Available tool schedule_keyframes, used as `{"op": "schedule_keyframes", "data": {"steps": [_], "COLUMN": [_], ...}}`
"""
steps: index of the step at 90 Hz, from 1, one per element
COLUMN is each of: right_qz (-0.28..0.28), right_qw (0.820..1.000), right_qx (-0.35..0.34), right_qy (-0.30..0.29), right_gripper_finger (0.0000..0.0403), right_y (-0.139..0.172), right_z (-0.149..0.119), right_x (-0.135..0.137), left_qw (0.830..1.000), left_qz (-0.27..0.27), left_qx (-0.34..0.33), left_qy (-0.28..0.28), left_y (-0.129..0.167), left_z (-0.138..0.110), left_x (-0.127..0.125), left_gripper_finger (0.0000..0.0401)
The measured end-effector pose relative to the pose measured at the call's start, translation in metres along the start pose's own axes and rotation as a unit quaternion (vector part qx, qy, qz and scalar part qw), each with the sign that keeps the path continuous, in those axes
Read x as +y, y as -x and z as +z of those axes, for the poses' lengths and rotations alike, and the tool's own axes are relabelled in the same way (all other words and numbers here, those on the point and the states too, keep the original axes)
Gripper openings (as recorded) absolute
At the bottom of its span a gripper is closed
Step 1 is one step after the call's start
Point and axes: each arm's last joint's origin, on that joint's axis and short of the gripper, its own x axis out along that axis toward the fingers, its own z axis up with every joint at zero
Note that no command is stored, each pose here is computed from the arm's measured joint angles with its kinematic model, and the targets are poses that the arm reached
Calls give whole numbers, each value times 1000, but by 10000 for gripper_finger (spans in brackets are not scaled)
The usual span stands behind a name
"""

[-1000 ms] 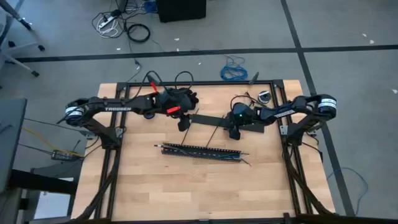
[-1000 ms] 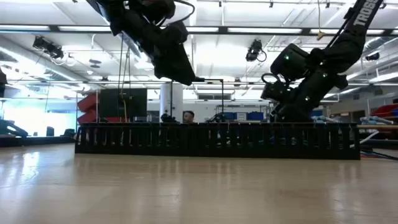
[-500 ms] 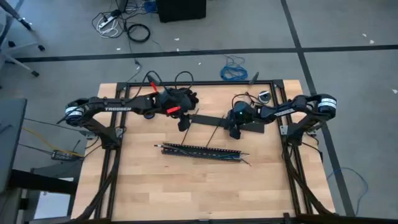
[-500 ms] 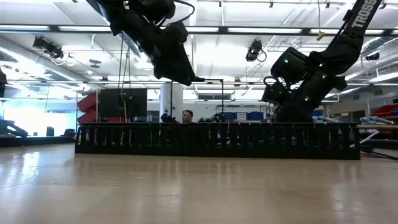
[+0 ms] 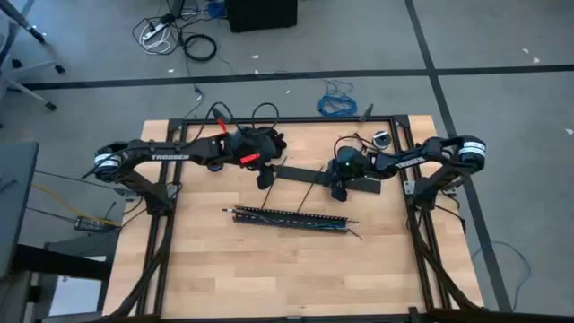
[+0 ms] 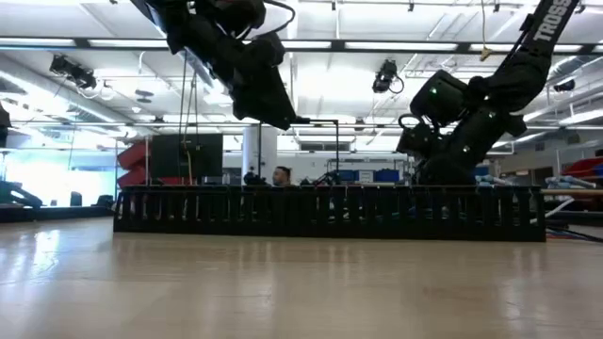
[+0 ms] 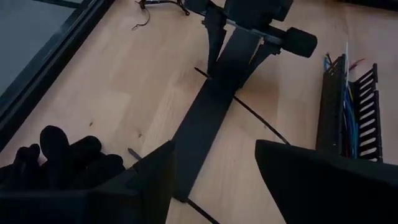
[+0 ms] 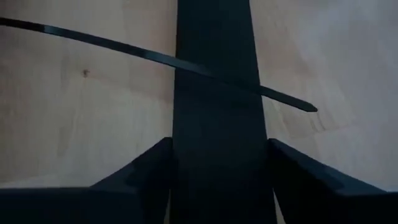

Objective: Ziptie cables
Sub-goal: Close the black cable duct cover

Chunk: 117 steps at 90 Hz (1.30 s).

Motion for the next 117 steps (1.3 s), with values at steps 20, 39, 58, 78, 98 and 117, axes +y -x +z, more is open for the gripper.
{"op": "schedule_keyframes", "data": {"steps": [20,39,58,78,98,117], "right_qz": [-10,-37,-78,-135,-166,-174], "right_qw": [1000,999,997,991,982,977], "right_qx": [-5,-7,-11,-17,-86,-121], "right_qy": [2,10,16,18,15,16], "right_gripper_finger": [234,229,221,221,215,182], "right_y": [0,0,9,33,61,85], "right_z": [2,3,6,13,27,32], "right_x": [-1,-3,-6,-10,-12,-12], "left_qw": [1000,1000,1000,1000,1000,999], "left_qz": [0,0,0,0,3,13], "left_qx": [0,0,0,0,0,26], "left_qy": [0,0,0,-1,-4,-21], "left_y": [0,0,0,0,0,0], "left_z": [0,0,0,0,0,-5], "left_x": [0,0,0,0,0,2], "left_gripper_finger": [213,213,213,213,213,213]}}
